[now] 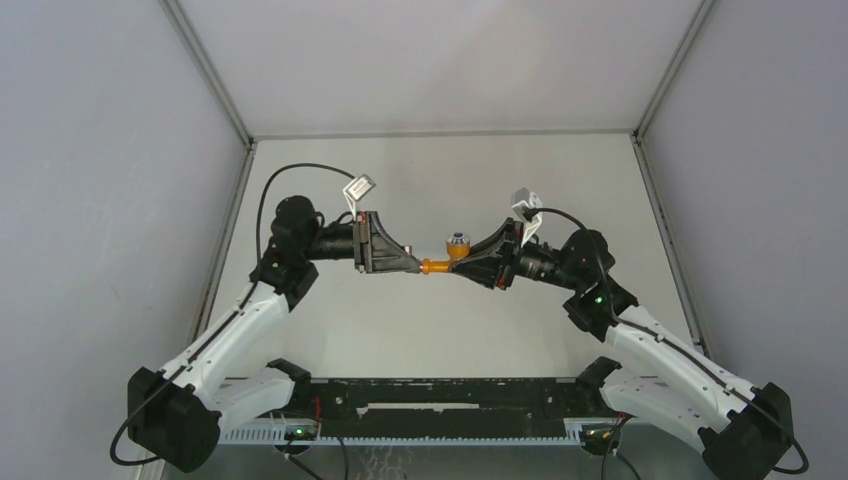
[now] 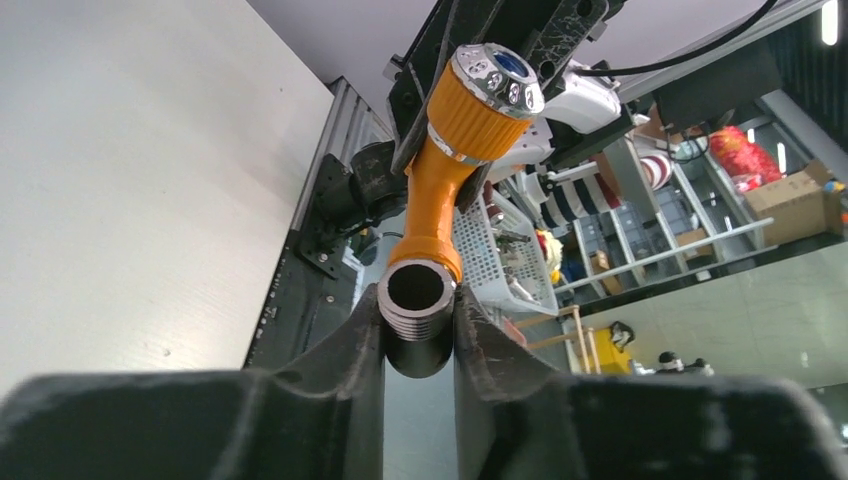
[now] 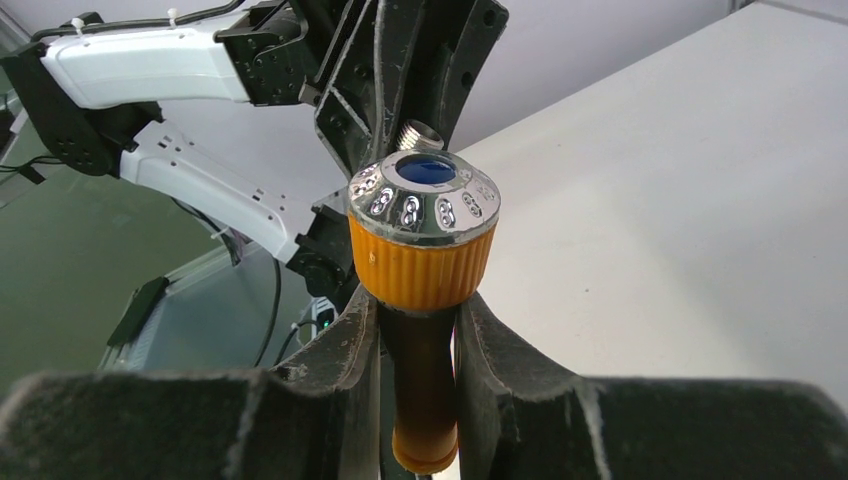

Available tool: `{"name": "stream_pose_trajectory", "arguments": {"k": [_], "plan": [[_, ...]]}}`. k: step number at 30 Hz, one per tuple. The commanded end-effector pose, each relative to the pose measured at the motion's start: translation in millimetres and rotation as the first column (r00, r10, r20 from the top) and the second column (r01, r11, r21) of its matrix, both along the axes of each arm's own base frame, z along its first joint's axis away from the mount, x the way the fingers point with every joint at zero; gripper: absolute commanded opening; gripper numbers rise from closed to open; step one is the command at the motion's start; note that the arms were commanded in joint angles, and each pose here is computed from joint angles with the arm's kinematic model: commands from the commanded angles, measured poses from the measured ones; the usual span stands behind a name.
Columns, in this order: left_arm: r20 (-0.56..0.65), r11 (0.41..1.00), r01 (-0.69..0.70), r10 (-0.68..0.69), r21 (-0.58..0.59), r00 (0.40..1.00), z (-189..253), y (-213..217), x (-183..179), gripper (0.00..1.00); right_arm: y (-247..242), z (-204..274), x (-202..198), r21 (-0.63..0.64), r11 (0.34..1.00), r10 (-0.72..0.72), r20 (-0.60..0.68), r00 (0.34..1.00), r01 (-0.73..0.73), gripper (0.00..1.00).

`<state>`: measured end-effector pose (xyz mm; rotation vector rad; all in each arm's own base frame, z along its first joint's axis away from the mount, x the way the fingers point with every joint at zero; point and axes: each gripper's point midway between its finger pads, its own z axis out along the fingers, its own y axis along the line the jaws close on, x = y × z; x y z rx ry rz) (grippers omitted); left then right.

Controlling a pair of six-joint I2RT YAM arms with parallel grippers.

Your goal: Install the water faucets

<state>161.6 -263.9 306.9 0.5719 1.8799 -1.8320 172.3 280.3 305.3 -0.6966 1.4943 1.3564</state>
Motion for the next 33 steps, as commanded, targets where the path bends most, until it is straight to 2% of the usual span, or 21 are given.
{"name": "stream_pose_trajectory", "arguments": {"k": [1, 2, 3, 9, 13, 16, 19, 20, 21, 22, 25, 28, 31, 33], "plan": [[0.090, 0.996, 0.085, -0.082, -0.036, 0.993, 22, 3, -20, 0.14, -3, 6, 21, 0.028, 0.996, -0.082, -0.017, 0.996, 0.083, 0.00], [0.098, 0.996, 0.081, -0.077, -0.037, 0.992, 22, 3, -19, 0.04, -3, 6, 20, 0.035, 0.997, -0.071, -0.040, 0.997, 0.073, 0.00], [0.104, 0.997, 0.075, -0.071, -0.035, 0.992, 22, 3, -18, 0.01, -2, 7, 20, 0.044, 0.997, -0.060, -0.071, 0.996, 0.063, 0.00], [0.175, 0.999, -0.016, 0.021, -0.030, 0.984, 22, 3, -5, 0.00, 0, 7, 19, 0.031, 0.999, -0.017, -0.310, 0.951, 0.028, 0.00], [0.230, 0.993, -0.116, 0.121, -0.035, 0.966, 17, 4, 10, 0.00, 6, -5, 20, -0.072, 0.997, -0.028, -0.536, 0.844, -0.013, 0.00], [0.277, 0.984, -0.173, 0.179, -0.049, 0.944, 12, 6, 17, 0.00, 13, -6, 18, -0.039, 0.996, 0.028, -0.700, 0.714, -0.078, 0.01], [0.304, 0.973, -0.221, 0.230, -0.062, 0.925, 7, 8, 25, 0.00, 16, -16, 19, 0.011, 0.992, 0.075, -0.862, 0.502, -0.129, 0.18], [0.310, 0.970, -0.233, 0.242, -0.067, 0.920, 6, 9, 27, 0.00, 16, -16, 19, 0.047, 0.989, 0.110, -0.875, 0.471, -0.144, 0.25], [0.305, 0.967, -0.245, 0.253, -0.064, 0.918, 4, 9, 29, 0.00, 17, -12, 19, 0.081, 0.985, 0.142, -0.879, 0.455, -0.150, 0.38], [0.304, 0.968, -0.244, 0.251, -0.062, 0.919, 3, 8, 30, 0.00, 17, -7, 18, 0.104, 0.983, 0.163, -0.873, 0.460, -0.150, 0.57], [0.285, 0.969, -0.234, 0.246, -0.076, 0.926, 4, 6, 31, 0.00, 15, 1, 17, 0.104, 0.982, 0.168, -0.854, 0.493, -0.155, 0.86], [0.244, 0.965, -0.246, 0.260, -0.089, 0.934, 6, 8, 36, 0.00, 9, -2, 17, 0.075, 0.986, 0.142, -0.850, 0.508, -0.150, 0.99], [0.188, 0.959, -0.248, 0.272, -0.138, 0.944, 15, 14, 38, 0.00, -2, -19, 20, 0.004, 0.994, 0.059, -0.856, 0.514, -0.106, 1.00], [0.152, 0.958, -0.237, 0.261, -0.161, 0.953, 21, 17, 38, 0.00, -14, -26, 25, -0.041, 0.997, 0.002, -0.834, 0.551, -0.064, 1.00]]}}
